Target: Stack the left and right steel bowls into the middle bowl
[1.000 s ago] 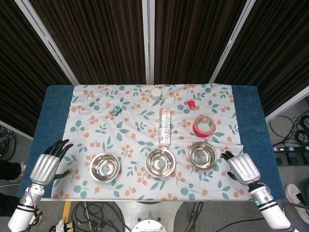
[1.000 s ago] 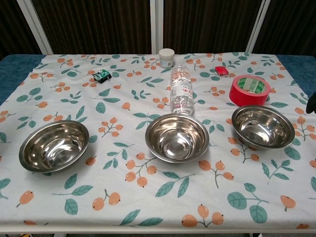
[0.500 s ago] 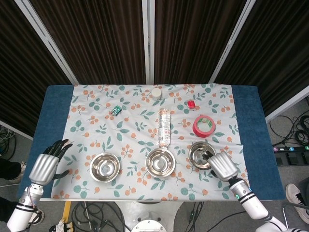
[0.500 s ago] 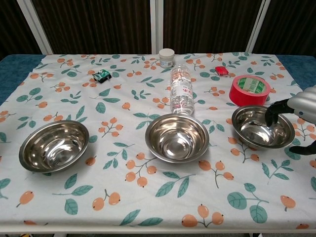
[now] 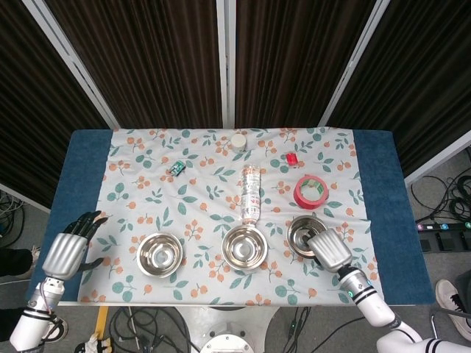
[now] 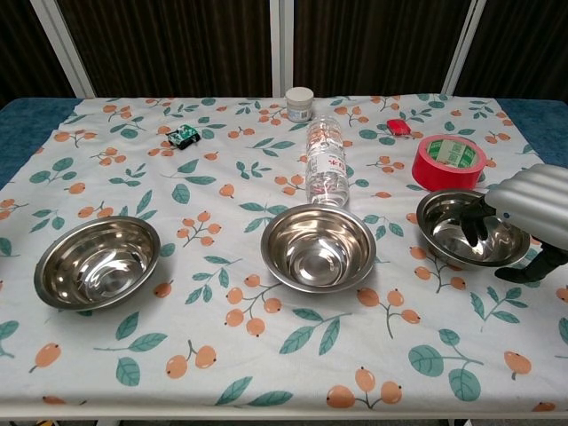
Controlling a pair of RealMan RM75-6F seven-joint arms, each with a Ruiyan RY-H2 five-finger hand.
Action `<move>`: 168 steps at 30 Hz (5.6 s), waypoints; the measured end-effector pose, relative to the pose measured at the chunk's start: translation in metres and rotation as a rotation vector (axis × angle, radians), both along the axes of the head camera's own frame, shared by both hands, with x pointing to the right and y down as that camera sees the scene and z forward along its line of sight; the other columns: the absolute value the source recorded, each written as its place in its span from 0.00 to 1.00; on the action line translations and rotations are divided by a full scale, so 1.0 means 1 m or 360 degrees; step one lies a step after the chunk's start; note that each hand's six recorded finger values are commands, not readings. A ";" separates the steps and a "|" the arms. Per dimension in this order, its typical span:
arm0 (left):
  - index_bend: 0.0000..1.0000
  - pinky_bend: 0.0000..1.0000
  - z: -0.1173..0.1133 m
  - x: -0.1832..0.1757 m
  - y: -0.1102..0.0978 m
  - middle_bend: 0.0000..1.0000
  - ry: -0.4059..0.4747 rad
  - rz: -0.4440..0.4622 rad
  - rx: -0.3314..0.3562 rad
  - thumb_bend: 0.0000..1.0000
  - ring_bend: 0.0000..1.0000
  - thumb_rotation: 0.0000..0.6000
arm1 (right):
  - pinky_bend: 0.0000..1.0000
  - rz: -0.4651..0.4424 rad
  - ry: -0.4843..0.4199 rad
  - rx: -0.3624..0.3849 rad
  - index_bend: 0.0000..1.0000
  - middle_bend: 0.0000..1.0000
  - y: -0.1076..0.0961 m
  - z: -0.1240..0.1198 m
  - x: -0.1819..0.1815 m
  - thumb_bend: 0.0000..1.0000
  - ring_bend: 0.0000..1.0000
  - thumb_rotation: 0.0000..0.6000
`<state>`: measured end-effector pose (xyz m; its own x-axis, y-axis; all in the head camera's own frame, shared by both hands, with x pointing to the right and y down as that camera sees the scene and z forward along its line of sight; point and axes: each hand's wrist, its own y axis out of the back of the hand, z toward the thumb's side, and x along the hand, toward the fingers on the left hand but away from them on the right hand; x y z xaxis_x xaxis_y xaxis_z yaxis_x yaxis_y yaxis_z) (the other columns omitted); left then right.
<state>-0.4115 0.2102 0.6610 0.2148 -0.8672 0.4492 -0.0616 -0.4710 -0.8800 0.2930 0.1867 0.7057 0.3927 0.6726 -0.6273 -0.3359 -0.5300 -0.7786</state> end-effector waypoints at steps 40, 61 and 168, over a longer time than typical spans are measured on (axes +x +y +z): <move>0.20 0.29 0.001 -0.008 -0.004 0.19 0.0004 -0.0045 0.0011 0.09 0.12 1.00 | 1.00 -0.0105 -0.0141 0.0084 0.65 0.59 -0.017 -0.022 -0.051 0.40 0.94 1.00; 0.20 0.29 -0.002 -0.023 -0.007 0.19 0.0007 -0.0102 0.0018 0.09 0.12 1.00 | 1.00 -0.0448 -0.0287 0.0065 0.59 0.55 -0.006 -0.029 -0.160 0.20 0.94 1.00; 0.73 0.95 0.059 0.125 0.026 0.74 -0.0300 0.1404 0.0272 0.30 0.90 1.00 | 1.00 0.0503 -0.0250 0.0420 0.38 0.53 -0.118 -0.143 0.054 0.00 0.93 1.00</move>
<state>-0.2865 0.2364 0.7204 0.7666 -0.4816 0.4246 0.4101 -0.1416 -0.9010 0.3472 0.0685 0.5631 0.2186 0.9041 -0.3672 -0.0560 -0.3641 -0.9297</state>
